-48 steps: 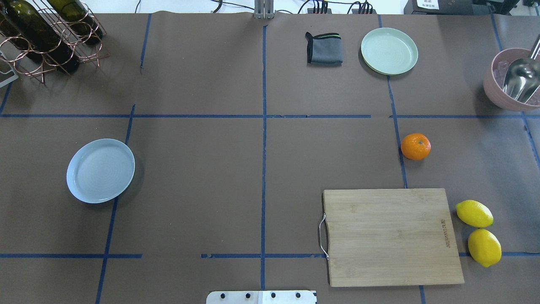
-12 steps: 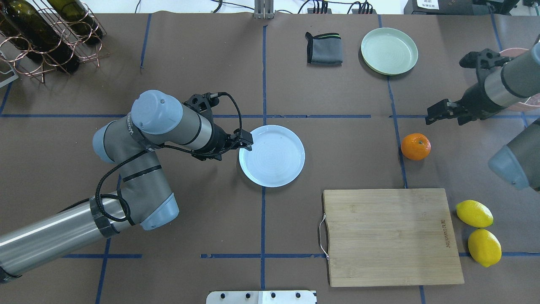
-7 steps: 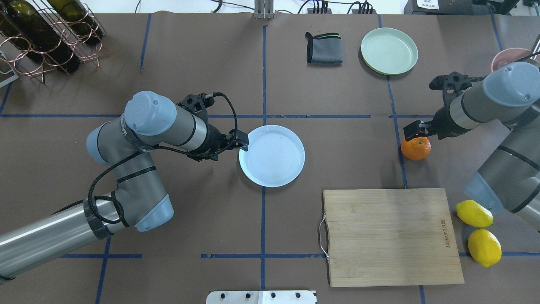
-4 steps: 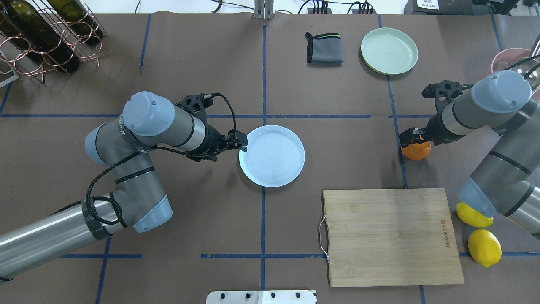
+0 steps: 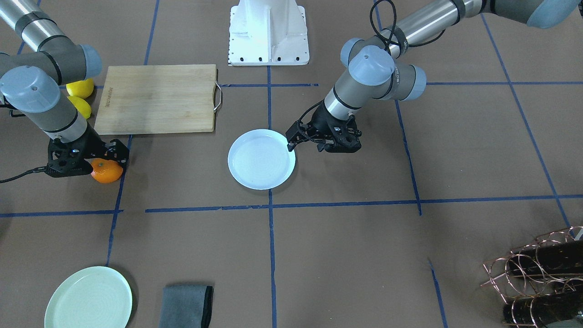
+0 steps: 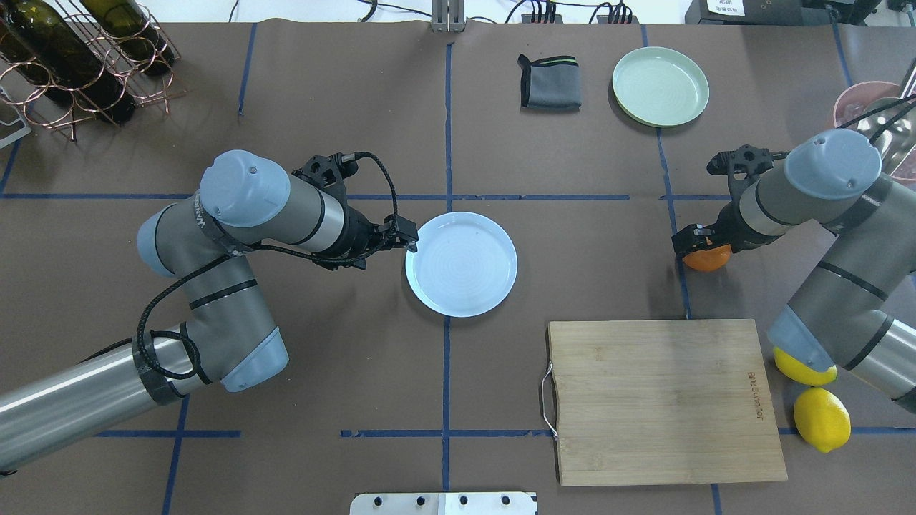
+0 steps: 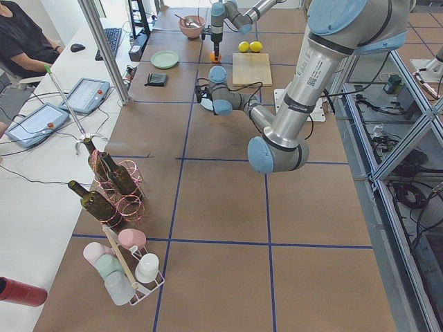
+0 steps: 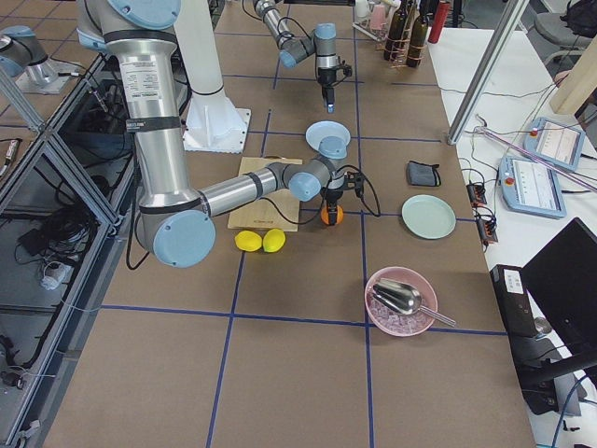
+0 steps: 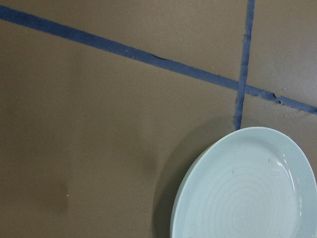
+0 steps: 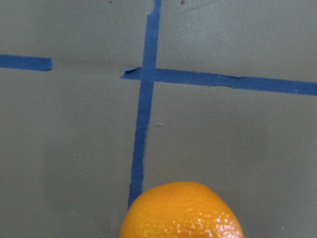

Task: Pick orange to plate
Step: 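Close the right gripper on the orange and lift it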

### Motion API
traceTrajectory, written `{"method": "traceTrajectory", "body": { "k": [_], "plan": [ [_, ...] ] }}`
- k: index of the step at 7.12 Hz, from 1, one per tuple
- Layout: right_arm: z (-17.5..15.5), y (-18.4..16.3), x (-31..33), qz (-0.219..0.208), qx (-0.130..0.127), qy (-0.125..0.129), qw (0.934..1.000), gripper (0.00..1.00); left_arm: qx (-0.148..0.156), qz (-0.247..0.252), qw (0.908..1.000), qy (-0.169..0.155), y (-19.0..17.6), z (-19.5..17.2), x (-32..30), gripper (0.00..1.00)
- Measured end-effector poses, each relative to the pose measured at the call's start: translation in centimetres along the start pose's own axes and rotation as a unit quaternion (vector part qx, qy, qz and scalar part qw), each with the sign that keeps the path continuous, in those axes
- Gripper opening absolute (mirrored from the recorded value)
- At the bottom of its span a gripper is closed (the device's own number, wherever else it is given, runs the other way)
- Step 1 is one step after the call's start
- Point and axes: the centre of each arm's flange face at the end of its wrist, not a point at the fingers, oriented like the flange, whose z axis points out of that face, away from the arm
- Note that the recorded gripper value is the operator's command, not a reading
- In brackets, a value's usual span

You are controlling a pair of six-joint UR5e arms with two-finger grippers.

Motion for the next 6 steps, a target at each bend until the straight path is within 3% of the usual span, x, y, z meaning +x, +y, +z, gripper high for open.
{"method": "traceTrajectory", "body": {
  "k": [1,2,3,4,6],
  "plan": [
    [0.3,-0.2,-0.1,-0.001,0.001,0.003,1.0,0.7,0.001,0.0,1.0,0.001,0.0,-0.2,-0.1,1.0],
    [0.6,-0.5,-0.2,-0.001,0.007,0.009,0.9999,0.23,0.001,0.001,1.0,0.002,0.0,-0.4,0.0,1.0],
    [0.8,-0.7,-0.1,0.0,0.011,0.015,0.9998,0.0,0.002,0.001,1.0,0.004,0.0,-0.6,0.1,1.0],
    [0.7,-0.8,-0.1,0.001,0.013,0.017,0.9998,0.0,0.002,0.001,1.0,0.005,0.1,-0.8,0.3,1.0],
    [-4.1,-1.5,-4.6,0.012,0.039,-0.019,0.999,0.0,0.009,0.007,0.9997,0.024,0.1,-3.4,0.7,1.0]
  ]
}}
